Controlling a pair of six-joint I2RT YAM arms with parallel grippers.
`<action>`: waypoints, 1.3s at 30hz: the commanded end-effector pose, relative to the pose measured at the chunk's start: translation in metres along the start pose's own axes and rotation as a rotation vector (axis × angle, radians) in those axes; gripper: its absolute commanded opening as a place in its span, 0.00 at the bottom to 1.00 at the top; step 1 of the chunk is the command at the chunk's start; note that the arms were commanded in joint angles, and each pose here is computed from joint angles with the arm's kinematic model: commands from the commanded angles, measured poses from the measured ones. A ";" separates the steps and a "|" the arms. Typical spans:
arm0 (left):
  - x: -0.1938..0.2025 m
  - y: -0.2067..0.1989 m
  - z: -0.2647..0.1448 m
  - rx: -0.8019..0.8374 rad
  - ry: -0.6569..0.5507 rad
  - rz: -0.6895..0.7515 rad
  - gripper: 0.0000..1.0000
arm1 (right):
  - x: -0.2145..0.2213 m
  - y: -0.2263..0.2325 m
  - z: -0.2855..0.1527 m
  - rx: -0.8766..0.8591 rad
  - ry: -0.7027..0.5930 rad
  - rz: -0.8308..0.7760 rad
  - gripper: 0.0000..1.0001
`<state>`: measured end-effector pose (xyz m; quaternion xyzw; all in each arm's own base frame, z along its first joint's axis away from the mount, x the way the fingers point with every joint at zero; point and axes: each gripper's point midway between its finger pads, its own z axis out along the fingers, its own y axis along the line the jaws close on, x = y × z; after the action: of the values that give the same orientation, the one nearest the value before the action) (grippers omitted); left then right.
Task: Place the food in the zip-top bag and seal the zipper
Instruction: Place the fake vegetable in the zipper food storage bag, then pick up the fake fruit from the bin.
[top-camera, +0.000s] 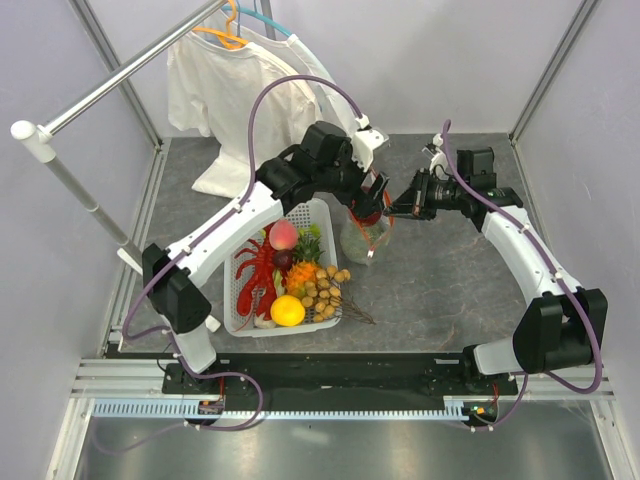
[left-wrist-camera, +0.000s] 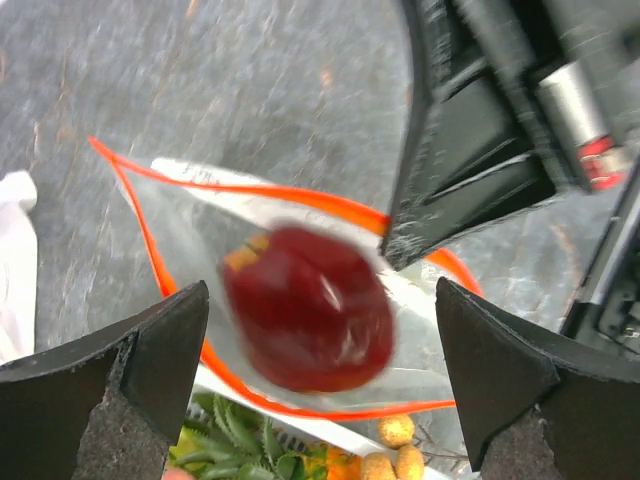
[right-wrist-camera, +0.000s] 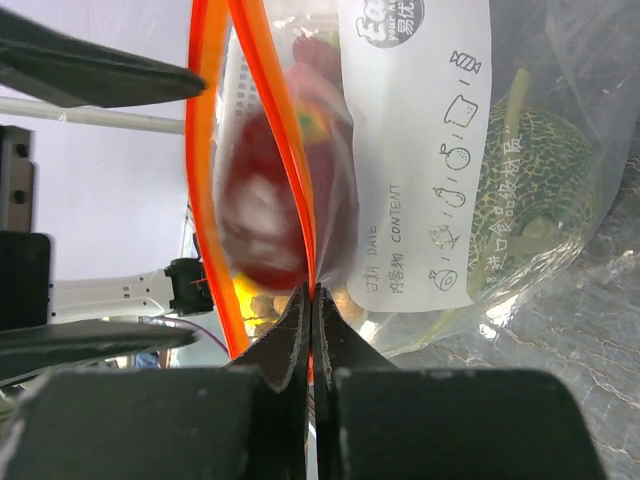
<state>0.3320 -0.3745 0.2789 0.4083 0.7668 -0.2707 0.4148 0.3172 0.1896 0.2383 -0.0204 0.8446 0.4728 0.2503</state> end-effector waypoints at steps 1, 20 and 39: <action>-0.060 -0.023 -0.046 0.115 -0.176 0.039 1.00 | -0.015 0.020 -0.010 -0.048 -0.043 -0.046 0.00; 0.093 0.082 -0.114 -0.133 0.125 -0.032 0.88 | -0.014 0.015 -0.011 -0.038 -0.045 -0.074 0.00; 0.206 0.122 -0.075 -0.261 0.431 -0.247 1.00 | -0.010 0.007 -0.009 -0.016 -0.029 -0.073 0.00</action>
<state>0.3420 -0.1695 0.1409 0.3246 0.8991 -0.1110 0.2718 0.3181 0.1853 0.2377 -0.0269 0.8439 0.4710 0.2555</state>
